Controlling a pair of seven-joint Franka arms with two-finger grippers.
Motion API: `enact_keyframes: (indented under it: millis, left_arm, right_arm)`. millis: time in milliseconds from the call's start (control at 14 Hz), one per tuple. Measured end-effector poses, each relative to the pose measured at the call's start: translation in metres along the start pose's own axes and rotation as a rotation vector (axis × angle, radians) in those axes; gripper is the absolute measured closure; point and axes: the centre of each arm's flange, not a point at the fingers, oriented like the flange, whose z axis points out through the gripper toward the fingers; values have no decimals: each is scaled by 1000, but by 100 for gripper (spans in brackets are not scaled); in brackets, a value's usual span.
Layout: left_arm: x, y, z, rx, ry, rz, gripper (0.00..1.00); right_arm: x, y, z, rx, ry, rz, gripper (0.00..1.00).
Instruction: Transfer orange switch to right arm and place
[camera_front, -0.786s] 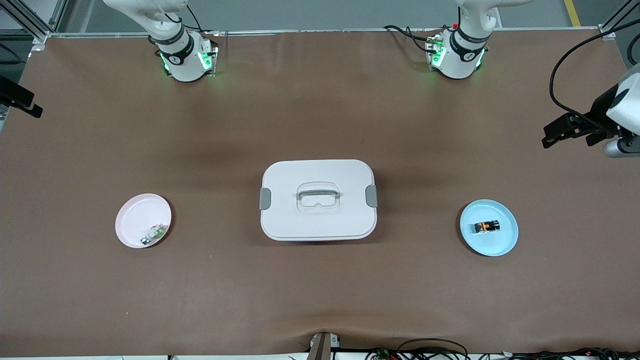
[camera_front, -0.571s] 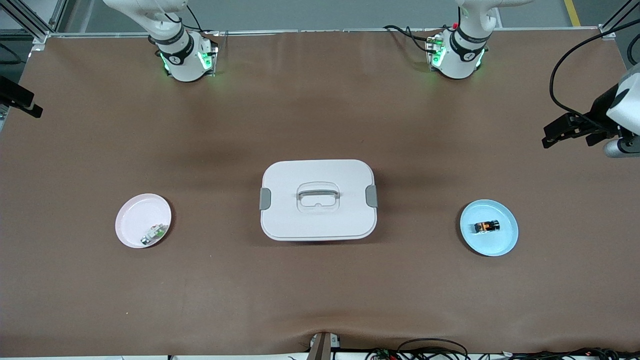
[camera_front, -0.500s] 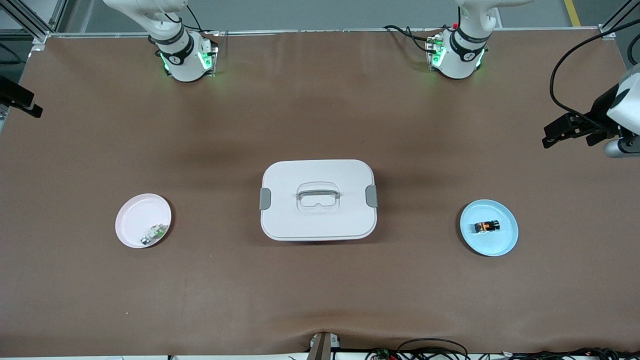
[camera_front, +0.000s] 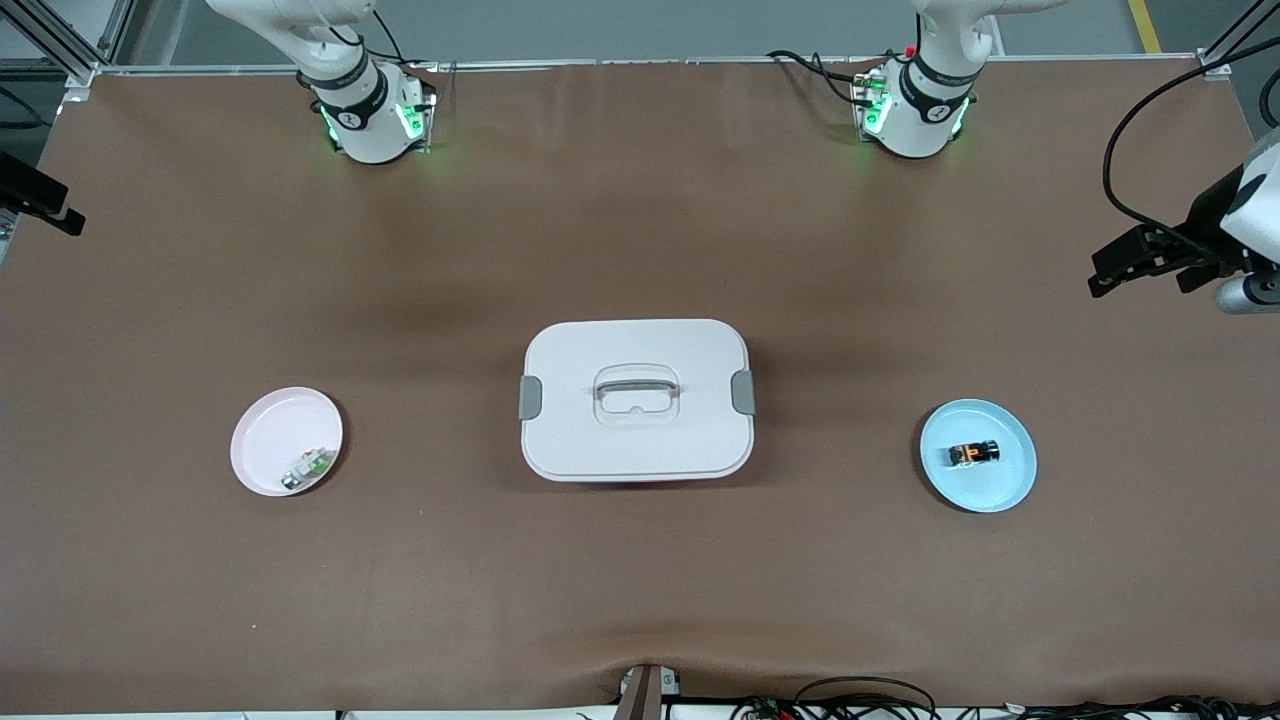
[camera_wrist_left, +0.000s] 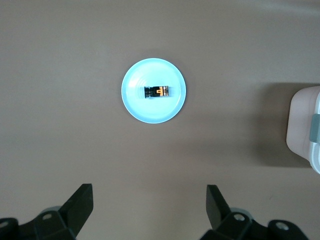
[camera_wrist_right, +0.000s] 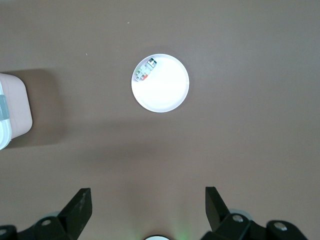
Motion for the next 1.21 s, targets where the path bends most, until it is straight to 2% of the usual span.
enact_keyframes:
  millis: [1214]
  left_arm:
    - [5,-2,0,-2,12,-5,0]
  right_arm:
    - [0,0,0,0,3,0,0]
